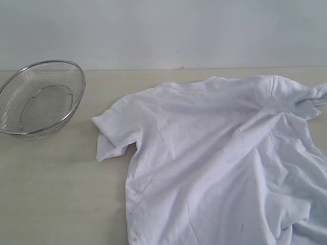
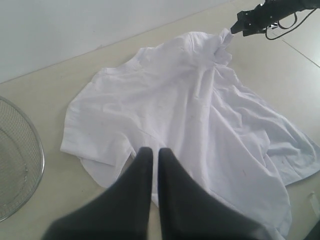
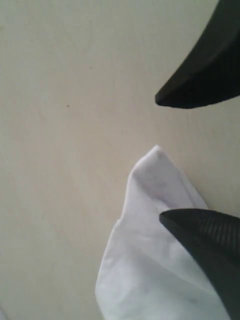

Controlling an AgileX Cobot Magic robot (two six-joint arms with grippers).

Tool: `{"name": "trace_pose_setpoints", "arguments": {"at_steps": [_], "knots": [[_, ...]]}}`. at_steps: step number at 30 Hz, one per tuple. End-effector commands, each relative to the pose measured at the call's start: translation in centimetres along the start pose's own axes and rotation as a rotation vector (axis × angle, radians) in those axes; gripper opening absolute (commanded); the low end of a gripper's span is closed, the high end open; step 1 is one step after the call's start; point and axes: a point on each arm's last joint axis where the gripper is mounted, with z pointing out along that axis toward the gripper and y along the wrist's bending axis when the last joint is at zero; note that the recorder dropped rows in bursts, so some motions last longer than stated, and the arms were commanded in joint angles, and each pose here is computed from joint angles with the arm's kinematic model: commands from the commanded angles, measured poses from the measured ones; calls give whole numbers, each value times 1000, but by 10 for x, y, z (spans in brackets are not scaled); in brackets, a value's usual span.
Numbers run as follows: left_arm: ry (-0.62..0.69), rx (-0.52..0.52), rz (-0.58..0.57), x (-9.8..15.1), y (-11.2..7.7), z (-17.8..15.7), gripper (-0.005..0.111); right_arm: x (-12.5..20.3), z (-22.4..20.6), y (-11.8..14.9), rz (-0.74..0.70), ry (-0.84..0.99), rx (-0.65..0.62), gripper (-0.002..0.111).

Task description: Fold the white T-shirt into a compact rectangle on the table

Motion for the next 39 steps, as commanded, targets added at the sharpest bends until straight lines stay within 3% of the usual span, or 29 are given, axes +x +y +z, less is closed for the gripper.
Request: {"name": "trace_pose_setpoints", "arguments": {"at_steps": [1, 13, 18, 22, 24, 26, 39], "knots": [[-4, 6, -4, 0, 0, 2, 4, 4, 15, -9, -16, -22, 3, 54], [-8, 5, -4, 0, 0, 2, 4, 1, 27, -12, -21, -104, -2, 54], [-10, 5, -4, -1, 0, 2, 4, 8, 43, 5, -61, -85, -30, 53], [-10, 5, -4, -1, 0, 2, 4, 12, 49, 24, -87, -58, -60, 32], [-10, 5, -4, -1, 0, 2, 4, 13, 48, 29, -91, -38, -76, 12], [-10, 5, -4, -1, 0, 2, 4, 11, 44, 31, -92, -37, -83, 0], [-8, 3, 2, 0, 1, 2, 4, -35, -24, 60, -228, -154, -97, 0]]}}
